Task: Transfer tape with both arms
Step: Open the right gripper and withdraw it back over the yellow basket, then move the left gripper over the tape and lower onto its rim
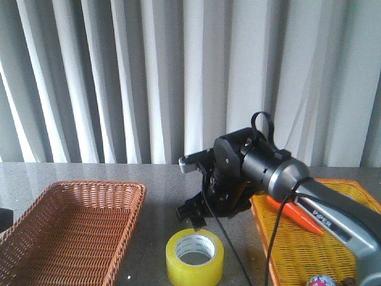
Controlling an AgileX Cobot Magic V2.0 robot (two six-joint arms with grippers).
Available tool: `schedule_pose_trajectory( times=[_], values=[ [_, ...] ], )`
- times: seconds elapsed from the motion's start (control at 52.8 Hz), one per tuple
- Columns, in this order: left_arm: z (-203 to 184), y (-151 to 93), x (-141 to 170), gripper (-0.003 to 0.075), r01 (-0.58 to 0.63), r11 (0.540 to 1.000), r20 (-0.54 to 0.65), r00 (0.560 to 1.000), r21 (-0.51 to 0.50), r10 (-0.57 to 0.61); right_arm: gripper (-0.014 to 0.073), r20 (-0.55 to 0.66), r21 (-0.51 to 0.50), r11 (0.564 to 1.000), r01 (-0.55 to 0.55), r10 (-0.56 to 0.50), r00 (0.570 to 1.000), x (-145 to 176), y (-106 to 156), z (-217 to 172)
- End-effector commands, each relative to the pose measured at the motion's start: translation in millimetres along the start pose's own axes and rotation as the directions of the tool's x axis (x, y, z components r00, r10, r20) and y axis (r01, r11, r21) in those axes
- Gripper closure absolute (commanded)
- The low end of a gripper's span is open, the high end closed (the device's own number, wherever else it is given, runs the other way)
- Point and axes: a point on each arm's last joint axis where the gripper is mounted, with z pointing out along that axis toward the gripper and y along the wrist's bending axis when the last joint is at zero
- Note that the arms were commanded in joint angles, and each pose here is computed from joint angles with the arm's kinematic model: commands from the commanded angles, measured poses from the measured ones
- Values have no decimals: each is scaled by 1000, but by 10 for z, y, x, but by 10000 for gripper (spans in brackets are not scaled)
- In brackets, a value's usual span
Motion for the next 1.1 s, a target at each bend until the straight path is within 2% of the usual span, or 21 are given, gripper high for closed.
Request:
schedule_pose_trajectory(
  times=[0.0,0.133,0.246,0.322,0.474,0.625,0.758,0.948,1.08],
  values=[
    [-99,-52,-142,185,10,1000,95,995,26,-12,10,246,42,999,-24,13,969,-142,-192,-966],
    [-100,-52,-146,185,10,1000,99,995,27,-12,15,369,86,993,-77,40,929,-66,-428,-1621],
    [-101,-55,-156,185,14,999,110,994,31,-18,38,481,105,978,-180,109,870,87,-706,-2200],
    [-103,-66,-167,185,33,998,121,992,45,-38,73,539,141,958,-251,139,831,273,-933,-2554],
    [-107,-123,-186,185,21,997,145,989,76,-32,193,571,241,901,-360,168,803,731,-1309,-2916],
    [-120,-281,-200,185,-65,990,188,981,129,40,379,567,289,868,-404,185,803,1152,-1462,-2952],
    [-127,-365,-185,185,-95,983,192,979,160,64,603,544,310,868,-389,174,821,1408,-1452,-2825],
    [-161,-476,-250,185,-116,973,191,979,202,77,604,508,305,871,-386,194,839,1546,-1418,-2651],
    [-129,-680,-534,185,-161,956,127,983,245,133,604,473,309,869,-387,213,855,1578,-1415,-2632]
  ],
)
